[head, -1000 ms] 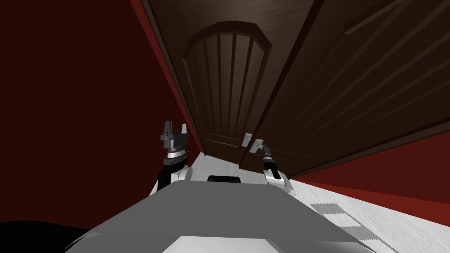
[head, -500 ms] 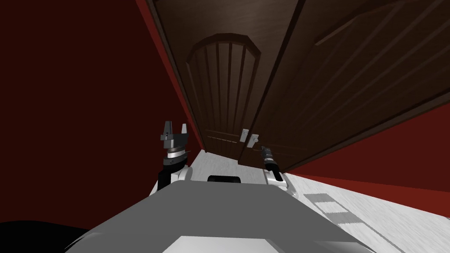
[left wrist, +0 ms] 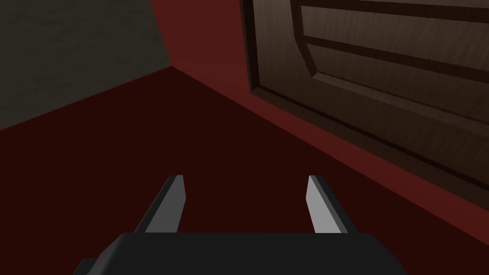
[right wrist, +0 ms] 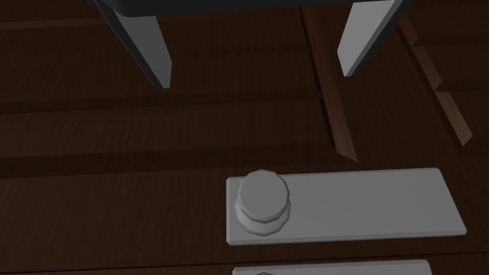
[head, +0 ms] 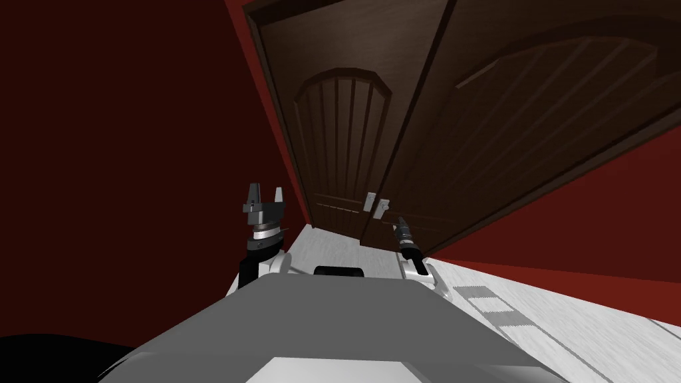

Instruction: Pull the door open

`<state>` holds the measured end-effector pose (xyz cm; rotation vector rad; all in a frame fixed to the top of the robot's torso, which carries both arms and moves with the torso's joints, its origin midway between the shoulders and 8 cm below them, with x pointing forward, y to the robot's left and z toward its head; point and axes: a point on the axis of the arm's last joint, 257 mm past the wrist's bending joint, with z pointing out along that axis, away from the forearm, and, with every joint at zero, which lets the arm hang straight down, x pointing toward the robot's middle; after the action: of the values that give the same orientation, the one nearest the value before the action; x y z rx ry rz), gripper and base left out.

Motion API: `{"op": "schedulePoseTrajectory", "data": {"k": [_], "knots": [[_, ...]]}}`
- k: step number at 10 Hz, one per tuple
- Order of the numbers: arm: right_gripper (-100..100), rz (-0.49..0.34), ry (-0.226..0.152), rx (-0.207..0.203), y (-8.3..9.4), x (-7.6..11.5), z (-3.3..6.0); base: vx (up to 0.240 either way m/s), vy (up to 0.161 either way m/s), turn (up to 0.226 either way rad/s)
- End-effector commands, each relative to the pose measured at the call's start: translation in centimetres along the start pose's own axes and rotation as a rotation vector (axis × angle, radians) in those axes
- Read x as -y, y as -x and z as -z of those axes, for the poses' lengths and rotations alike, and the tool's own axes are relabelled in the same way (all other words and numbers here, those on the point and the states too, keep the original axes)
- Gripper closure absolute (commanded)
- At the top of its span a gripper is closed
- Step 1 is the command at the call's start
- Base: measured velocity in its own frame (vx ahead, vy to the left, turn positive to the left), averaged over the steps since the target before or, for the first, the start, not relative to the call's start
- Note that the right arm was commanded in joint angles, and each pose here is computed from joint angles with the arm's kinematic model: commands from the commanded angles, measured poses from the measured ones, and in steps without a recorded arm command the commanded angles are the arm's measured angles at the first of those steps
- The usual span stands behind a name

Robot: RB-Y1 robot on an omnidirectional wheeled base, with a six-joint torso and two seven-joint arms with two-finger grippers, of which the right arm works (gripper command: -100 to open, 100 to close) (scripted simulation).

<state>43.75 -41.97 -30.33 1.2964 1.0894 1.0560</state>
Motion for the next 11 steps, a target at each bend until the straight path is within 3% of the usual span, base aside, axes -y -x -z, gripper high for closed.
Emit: {"op": "schedulePoseTrajectory", "data": {"k": [1,4,7,8,9,11], "knots": [[-100,0.013,-0.022,0.037,2.0,0.9,0.51,0.045,-0.093,-0.172],[-100,0.012,-0.019,0.04,1.9,0.8,-0.05,0.157,-0.073,0.029],[-100,-0.002,0.013,0.007,-0.5,-0.4,-1.39,0.226,0.026,0.107],[-100,0.002,0.004,0.016,0.1,-0.1,-1.03,0.121,0.02,0.036],[100,0.002,0.004,0.016,0.1,-0.1,-1.03,-0.016,-0.002,-0.032],[100,0.002,0.004,0.016,0.1,-0.1,-1.03,-0.037,-0.012,0.0]]}}
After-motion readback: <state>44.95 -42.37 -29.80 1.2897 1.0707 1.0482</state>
